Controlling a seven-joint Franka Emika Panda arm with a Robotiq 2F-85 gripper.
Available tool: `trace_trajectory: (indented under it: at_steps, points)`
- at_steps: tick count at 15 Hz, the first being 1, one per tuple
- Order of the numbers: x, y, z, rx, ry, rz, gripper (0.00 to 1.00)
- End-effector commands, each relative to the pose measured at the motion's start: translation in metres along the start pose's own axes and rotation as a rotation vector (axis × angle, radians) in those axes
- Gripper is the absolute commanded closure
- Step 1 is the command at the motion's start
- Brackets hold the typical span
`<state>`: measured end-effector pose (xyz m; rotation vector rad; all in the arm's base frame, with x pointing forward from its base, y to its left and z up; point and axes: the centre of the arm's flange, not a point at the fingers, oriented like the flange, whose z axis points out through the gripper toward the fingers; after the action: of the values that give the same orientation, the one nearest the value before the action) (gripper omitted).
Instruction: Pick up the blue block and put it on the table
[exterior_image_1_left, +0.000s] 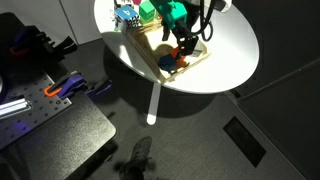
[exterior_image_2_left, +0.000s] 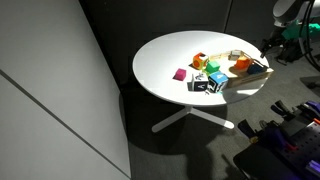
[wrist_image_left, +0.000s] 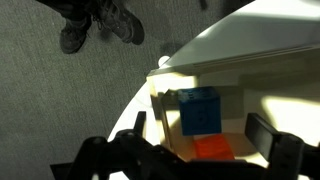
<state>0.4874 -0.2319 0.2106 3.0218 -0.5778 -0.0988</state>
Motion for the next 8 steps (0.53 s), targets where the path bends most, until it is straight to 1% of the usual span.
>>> trace_trajectory:
  at_steps: [1,8]
  points:
    - [0.016,0.006,0.020,-0.018,0.000,-0.021,0.00]
    - [0.023,0.002,0.056,-0.023,0.006,-0.036,0.00]
